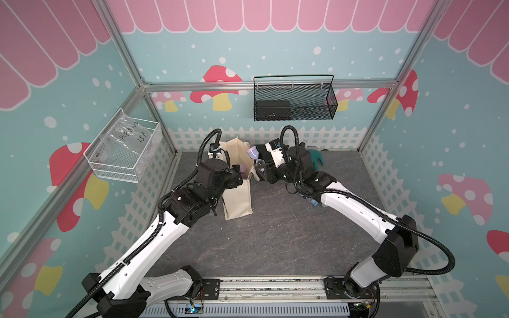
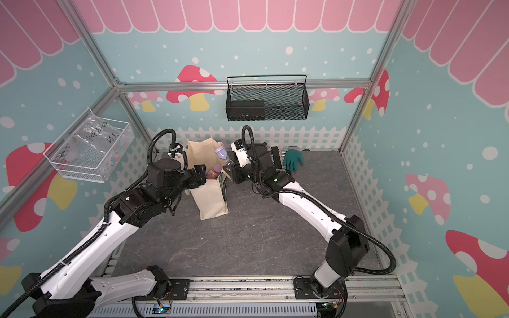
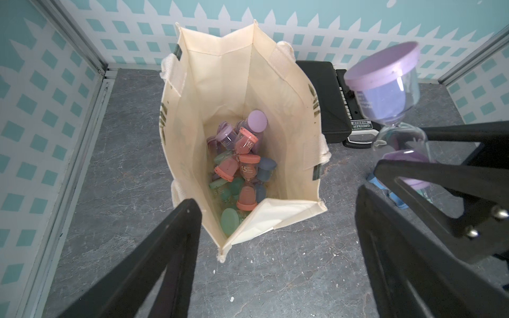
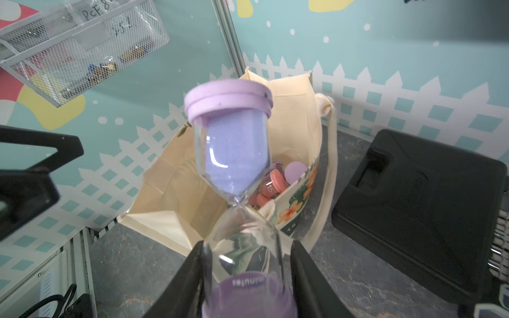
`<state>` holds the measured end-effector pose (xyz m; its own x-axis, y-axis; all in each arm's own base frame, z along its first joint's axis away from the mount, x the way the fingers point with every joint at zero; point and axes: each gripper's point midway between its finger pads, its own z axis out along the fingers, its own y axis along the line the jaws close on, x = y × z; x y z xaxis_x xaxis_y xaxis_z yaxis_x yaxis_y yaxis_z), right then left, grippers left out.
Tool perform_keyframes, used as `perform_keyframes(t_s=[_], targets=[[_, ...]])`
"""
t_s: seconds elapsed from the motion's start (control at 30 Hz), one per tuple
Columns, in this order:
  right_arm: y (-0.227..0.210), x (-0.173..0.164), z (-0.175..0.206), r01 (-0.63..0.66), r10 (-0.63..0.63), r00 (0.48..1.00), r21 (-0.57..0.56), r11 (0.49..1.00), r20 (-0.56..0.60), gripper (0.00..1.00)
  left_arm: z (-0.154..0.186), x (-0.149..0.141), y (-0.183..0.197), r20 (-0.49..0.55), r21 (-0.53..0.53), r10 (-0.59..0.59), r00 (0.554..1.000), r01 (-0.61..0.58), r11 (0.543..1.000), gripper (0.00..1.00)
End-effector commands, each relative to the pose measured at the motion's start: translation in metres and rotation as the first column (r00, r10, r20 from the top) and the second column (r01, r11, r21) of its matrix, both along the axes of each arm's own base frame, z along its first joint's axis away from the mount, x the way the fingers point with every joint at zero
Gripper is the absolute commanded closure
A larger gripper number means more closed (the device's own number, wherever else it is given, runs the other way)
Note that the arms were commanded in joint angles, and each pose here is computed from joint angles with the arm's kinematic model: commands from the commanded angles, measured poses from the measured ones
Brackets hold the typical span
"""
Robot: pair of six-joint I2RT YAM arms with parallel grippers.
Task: Put the hourglass into the canvas bag
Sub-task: Place the hourglass in the canvas bag.
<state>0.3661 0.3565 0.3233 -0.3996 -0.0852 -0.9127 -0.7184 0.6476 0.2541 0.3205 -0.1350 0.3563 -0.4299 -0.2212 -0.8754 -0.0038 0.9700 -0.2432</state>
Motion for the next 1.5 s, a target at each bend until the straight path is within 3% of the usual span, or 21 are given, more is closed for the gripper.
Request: perform_keyframes(t_s=[0.0,0.4,0.8,1.2,1.47], targets=[[0.021,0.004,0.023,-0.045,0.043,0.995,0.023,0.999,0.088,0.76,-0.016,-0.002,0.007,-0.047,-0.001,0.014,0.999,-0.014,1.0,0.14],[0.077,0.029,0.015,-0.11,0.112,0.984,-0.023,0.994,0.139,0.75,-0.037,0.001,0.031,-0.085,-0.024,0.089,0.992,-0.092,0.995,0.14],[0.11,0.071,-0.05,-0.111,0.132,0.986,-0.194,0.975,0.101,0.75,-0.052,-0.002,0.048,-0.11,-0.052,0.138,0.984,-0.144,0.988,0.14],[0.106,0.072,-0.148,-0.097,0.124,0.992,-0.465,0.88,0.027,0.72,-0.054,0.001,0.055,-0.109,-0.079,0.166,0.98,-0.175,0.981,0.14],[0.102,0.07,-0.191,-0.107,0.122,0.992,-0.554,0.826,-0.01,0.68,-0.055,0.002,0.057,-0.111,-0.081,0.172,0.979,-0.182,0.98,0.14]])
